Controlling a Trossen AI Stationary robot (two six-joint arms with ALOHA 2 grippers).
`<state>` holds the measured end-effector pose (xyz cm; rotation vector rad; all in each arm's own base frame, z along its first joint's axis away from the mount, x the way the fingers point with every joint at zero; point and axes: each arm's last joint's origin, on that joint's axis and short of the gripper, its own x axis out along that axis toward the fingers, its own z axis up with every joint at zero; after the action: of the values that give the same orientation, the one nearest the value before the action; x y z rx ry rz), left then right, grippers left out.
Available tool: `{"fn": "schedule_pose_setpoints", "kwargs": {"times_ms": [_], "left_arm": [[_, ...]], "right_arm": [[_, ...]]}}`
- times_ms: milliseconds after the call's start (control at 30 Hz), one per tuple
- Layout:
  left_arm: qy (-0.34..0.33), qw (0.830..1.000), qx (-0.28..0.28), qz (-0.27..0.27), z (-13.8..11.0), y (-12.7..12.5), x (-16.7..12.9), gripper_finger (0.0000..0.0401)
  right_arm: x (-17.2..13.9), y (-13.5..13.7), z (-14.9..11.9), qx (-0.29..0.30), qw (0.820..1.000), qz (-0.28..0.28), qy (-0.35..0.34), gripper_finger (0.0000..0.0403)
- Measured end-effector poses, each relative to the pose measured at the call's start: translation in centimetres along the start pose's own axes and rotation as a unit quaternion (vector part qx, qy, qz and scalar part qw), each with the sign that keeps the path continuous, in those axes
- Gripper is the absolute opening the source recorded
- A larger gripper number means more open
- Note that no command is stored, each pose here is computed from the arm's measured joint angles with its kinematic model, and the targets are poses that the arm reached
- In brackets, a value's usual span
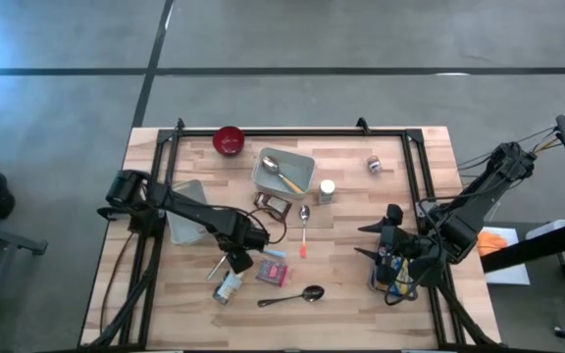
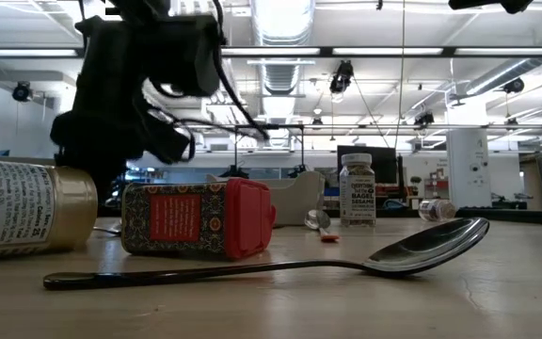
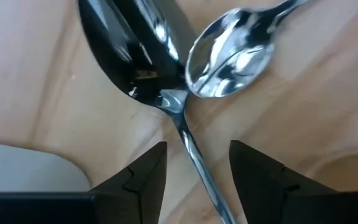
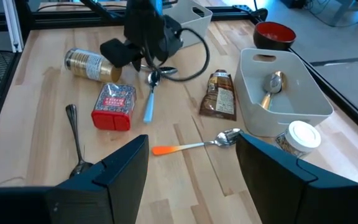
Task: Pick & Place Food Item
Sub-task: Put the silver spoon into the right gray bin
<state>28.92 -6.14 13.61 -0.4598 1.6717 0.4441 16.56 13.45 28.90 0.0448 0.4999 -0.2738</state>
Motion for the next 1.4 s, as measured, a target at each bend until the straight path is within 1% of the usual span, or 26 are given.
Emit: {"fn": "schedule_pose_setpoints", "kwargs": {"times_ms": [133, 233, 333, 433, 600, 633, 1100, 1233, 1400], "left_arm": [[0.025, 1.000, 0.008, 0.006, 0.4, -0.3, 1.0, 0.0179], [0.028, 1.000, 0.007, 0.009, 0.5, -0.4, 1.2, 0.0178], [0.022, 1.000, 0.002, 0.011, 0.5, -0.4, 1.0, 0.0163], [0.016, 1.000, 0.002, 0.006, 0.6, -0.4, 0.7, 0.0120], [0.011, 1.000, 0.002, 0.000, 0.7, -0.6, 0.6, 0.0023], [0.012, 1.000, 0.001, 0.000, 0.7, -0.6, 0.6, 0.0014], [0.012, 1.000, 0.000, -0.003, 0.6, -0.5, 0.3, 0.0003], [-0.011, 1.000, -0.005, 0.009, 0.4, -0.2, -0.4, 0.0002], [-0.044, 0.999, -0.012, 0.000, 0.1, 0.1, -2.0, 0.0001]], "right_arm": [[0.0, 0.0, 0.0, 0.001, 1.000, 0.001, 0.000, 0.0241], [0.0, 0.1, 0.0, 0.002, 1.000, 0.007, 0.004, 0.0241], [0.0, 0.1, 0.0, 0.002, 1.000, 0.008, 0.004, 0.0241], [0.0, 0.1, 0.0, 0.003, 1.000, 0.009, 0.004, 0.0241], [0.0, 0.1, 0.0, 0.005, 1.000, 0.012, 0.007, 0.0241], [0.0, 0.1, 0.0, 0.005, 1.000, 0.012, 0.007, 0.0241], [0.0, 0.1, 0.0, 0.006, 1.000, 0.014, 0.007, 0.0241], [0.0, 0.1, 0.0, 0.006, 1.000, 0.014, 0.006, 0.0241], [0.0, 0.1, 0.0, 0.007, 1.000, 0.014, 0.006, 0.0241]]}}
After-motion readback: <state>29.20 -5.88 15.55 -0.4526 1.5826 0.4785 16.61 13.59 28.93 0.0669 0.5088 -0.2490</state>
